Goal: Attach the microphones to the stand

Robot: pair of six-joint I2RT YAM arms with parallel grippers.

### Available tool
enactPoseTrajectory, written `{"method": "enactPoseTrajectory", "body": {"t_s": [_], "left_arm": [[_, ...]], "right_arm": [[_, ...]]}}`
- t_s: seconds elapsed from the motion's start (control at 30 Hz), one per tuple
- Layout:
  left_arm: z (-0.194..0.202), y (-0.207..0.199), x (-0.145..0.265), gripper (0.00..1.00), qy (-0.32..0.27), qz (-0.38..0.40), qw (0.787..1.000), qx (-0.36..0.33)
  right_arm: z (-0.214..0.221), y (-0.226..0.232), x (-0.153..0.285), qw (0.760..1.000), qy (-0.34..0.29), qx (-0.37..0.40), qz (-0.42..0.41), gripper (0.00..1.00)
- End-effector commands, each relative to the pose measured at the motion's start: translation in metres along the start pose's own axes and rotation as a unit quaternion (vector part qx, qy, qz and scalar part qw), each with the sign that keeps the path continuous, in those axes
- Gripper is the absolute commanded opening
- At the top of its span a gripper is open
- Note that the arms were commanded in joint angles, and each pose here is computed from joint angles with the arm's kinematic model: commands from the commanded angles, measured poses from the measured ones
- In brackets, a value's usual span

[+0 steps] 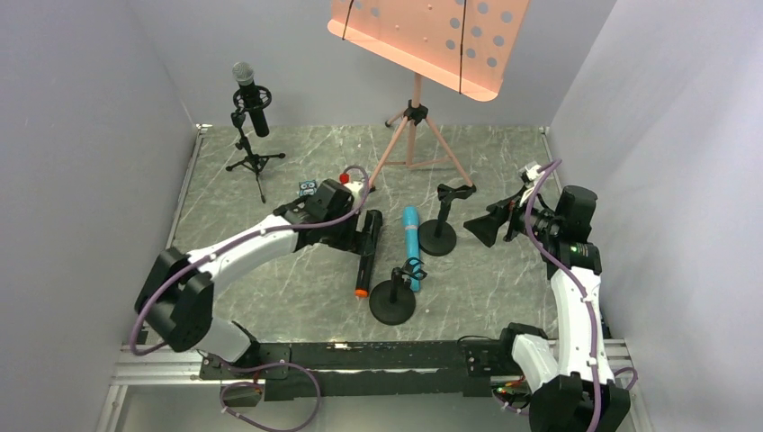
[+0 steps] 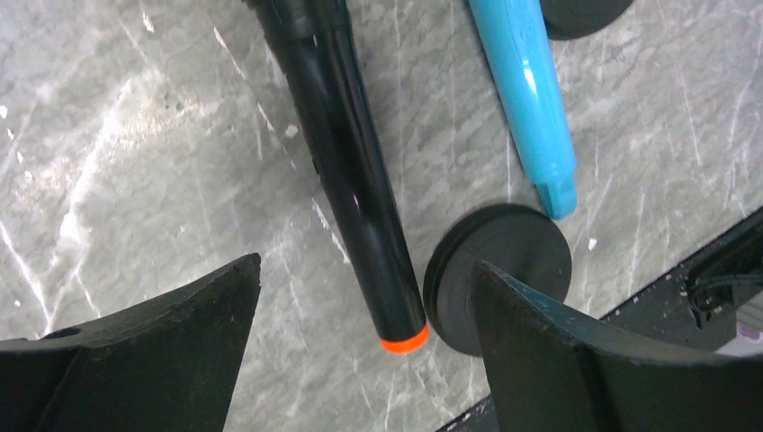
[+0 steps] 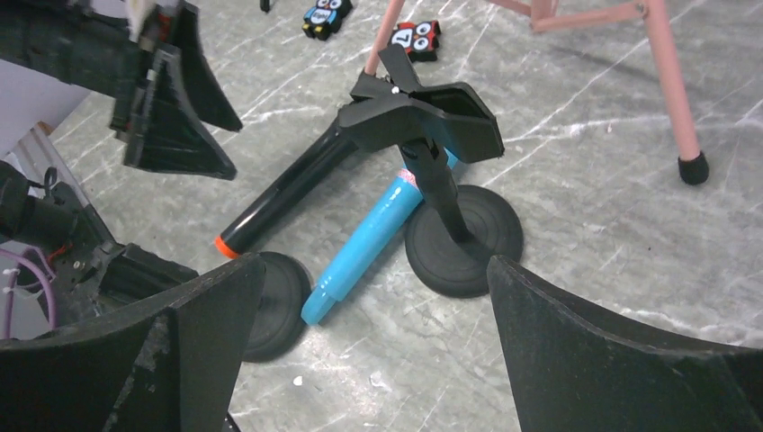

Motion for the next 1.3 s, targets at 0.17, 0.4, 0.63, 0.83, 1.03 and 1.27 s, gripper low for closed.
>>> {"method": "enactPoseTrajectory", "body": {"t_s": [0.17,0.4,0.63,0.83,1.03,1.27], "left_arm": [[-0.018,0.004,-0.051,0.84,0.052,-0.063,0.997,-0.011],[-0.027,0.016,-0.080,0.79,0.081,-0.105,0.991,-0.025],[-0.031,0.017,-0.091,0.80,0.096,-0.112,0.988,-0.036],[-0.044,0.013,-0.050,0.82,0.040,-0.105,0.993,-0.046],[-0.046,0.001,0.003,0.84,-0.054,-0.062,0.996,-0.047],[-0.033,-0.010,0.036,0.86,-0.134,0.004,0.991,0.009]], "right_arm": [[-0.017,0.006,0.003,0.999,-0.032,0.028,-0.005,0.99],[-0.016,0.005,0.003,0.999,-0.031,0.032,-0.003,0.99],[-0.015,0.002,0.002,0.999,-0.030,0.030,0.000,0.99],[-0.013,0.003,0.002,0.999,-0.028,0.033,-0.004,0.99],[-0.002,0.016,0.002,0.997,-0.015,0.060,-0.048,0.95],[0.026,0.016,0.000,0.993,0.054,0.096,-0.052,0.93]]}}
Point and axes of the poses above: each gripper's point midway between its finger pads, its own x axis back along the fingers, its own y axis along the line the jaws close on, z = x × y, the point moved 1 cm from there along x, back along the fingers, and after that the axes turned 7 degrees about -x, right-handed, at the moved point
